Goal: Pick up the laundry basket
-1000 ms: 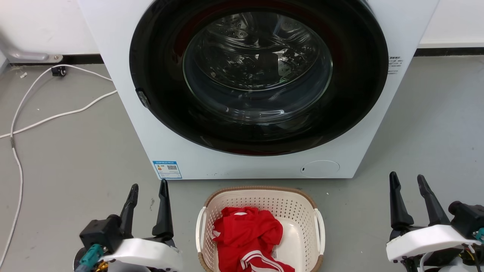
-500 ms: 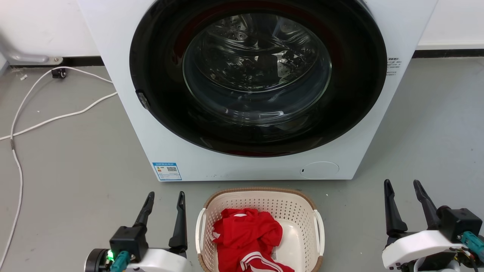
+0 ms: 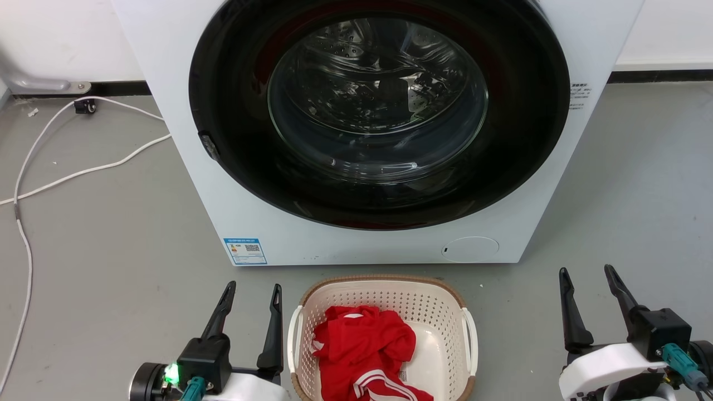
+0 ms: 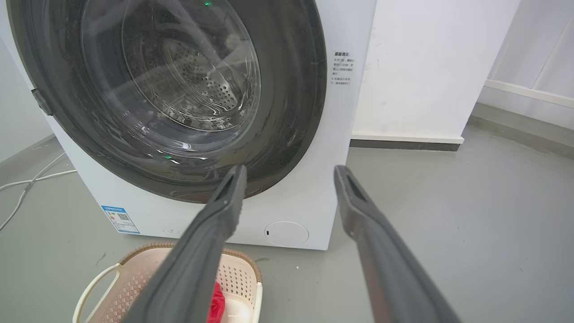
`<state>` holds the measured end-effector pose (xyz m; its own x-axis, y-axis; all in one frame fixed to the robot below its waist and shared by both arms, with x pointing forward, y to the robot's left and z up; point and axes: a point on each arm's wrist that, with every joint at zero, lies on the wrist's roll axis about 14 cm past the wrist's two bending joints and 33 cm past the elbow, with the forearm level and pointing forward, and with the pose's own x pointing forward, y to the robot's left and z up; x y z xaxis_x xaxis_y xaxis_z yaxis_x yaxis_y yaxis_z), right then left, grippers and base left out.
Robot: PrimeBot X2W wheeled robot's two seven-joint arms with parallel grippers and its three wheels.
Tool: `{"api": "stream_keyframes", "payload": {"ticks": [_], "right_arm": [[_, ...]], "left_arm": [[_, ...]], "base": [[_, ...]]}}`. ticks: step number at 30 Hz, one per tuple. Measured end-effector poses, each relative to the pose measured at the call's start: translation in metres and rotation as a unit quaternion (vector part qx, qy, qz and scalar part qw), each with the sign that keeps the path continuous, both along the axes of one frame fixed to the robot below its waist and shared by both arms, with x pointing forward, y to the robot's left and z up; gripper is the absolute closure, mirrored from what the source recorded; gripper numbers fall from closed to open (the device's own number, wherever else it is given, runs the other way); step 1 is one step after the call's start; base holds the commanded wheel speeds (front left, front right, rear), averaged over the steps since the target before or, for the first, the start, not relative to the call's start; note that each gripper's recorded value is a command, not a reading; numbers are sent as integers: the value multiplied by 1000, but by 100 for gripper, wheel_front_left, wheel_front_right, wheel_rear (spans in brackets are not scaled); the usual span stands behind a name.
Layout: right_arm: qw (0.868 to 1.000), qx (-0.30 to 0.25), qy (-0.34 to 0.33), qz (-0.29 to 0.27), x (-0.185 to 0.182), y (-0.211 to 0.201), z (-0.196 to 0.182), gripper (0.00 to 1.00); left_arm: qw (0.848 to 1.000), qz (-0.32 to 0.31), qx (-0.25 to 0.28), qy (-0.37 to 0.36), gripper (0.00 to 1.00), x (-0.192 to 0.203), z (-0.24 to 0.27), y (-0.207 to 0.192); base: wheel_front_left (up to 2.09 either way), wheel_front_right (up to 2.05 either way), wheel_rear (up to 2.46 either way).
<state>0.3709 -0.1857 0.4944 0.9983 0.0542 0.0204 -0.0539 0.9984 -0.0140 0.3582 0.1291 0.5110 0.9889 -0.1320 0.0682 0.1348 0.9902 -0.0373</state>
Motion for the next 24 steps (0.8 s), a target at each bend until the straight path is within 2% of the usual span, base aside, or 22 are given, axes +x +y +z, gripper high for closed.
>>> {"api": "stream_keyframes", "payload": {"ticks": [3, 6, 10, 24], "right_arm": [[1000, -2, 0, -1, 0, -1, -1, 0], [1000, 19, 1, -6, 0, -2, -3, 0], [1000, 5, 3, -1, -1, -1, -5, 0], [1000, 5, 4, 1, -3, 1, -9, 0]], "left_arm": [[1000, -5, -10, 0, 0, -1, -1, -1], [1000, -9, 9, 0, 0, -2, -4, -1], [1000, -15, 22, -2, 0, -5, -6, -6], [1000, -10, 7, -4, 0, -5, -8, 3]], "base": [[0, 0, 0], [0, 0, 0], [0, 0, 0], [0, 0, 0]]}}
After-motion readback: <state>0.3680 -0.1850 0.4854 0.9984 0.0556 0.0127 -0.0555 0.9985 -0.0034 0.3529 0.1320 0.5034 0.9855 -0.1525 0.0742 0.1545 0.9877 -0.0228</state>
